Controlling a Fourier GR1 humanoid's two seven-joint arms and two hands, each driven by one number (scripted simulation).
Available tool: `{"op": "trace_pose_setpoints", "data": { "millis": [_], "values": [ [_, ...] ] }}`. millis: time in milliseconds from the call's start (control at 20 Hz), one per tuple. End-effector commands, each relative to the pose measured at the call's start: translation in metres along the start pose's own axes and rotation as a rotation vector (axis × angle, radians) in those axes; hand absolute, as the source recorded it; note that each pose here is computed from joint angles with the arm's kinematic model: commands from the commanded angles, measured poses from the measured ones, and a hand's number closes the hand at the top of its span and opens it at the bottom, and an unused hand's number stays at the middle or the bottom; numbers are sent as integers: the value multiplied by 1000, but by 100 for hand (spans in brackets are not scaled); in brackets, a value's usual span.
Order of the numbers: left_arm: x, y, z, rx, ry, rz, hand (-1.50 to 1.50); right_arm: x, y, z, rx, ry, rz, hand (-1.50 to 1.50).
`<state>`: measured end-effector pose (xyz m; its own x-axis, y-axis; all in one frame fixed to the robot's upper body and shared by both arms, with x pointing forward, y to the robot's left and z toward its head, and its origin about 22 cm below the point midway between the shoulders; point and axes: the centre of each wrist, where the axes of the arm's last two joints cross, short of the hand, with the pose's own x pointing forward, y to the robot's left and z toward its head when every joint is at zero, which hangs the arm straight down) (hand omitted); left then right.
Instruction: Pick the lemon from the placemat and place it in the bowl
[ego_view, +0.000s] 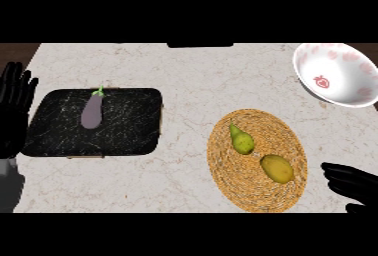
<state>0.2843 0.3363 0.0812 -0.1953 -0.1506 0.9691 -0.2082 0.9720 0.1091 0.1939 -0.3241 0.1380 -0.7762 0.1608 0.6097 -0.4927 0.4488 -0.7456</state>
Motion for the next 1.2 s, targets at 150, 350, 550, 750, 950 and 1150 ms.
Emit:
{"op": "trace_pose_setpoints", "data": {
  "millis": [150,350,550,750,950,1150],
  "values": [
    [1,-11,-9,-14,0,16,0,31,-69,-4,297,186,265,-150],
    [16,-9,-13,-17,-9,14,0,26,-60,5,467,263,302,-150],
    [-3,-5,-1,-27,7,16,0,37,-60,-6,546,284,369,-150],
    [-7,-29,-14,-39,4,7,0,9,-37,1,548,324,381,-150],
    [4,-13,-5,-28,-10,7,0,0,-31,-7,539,327,367,-150],
    [0,-21,-17,-35,-12,-1,0,-10,-22,-5,563,354,364,-150]
  ]
}}
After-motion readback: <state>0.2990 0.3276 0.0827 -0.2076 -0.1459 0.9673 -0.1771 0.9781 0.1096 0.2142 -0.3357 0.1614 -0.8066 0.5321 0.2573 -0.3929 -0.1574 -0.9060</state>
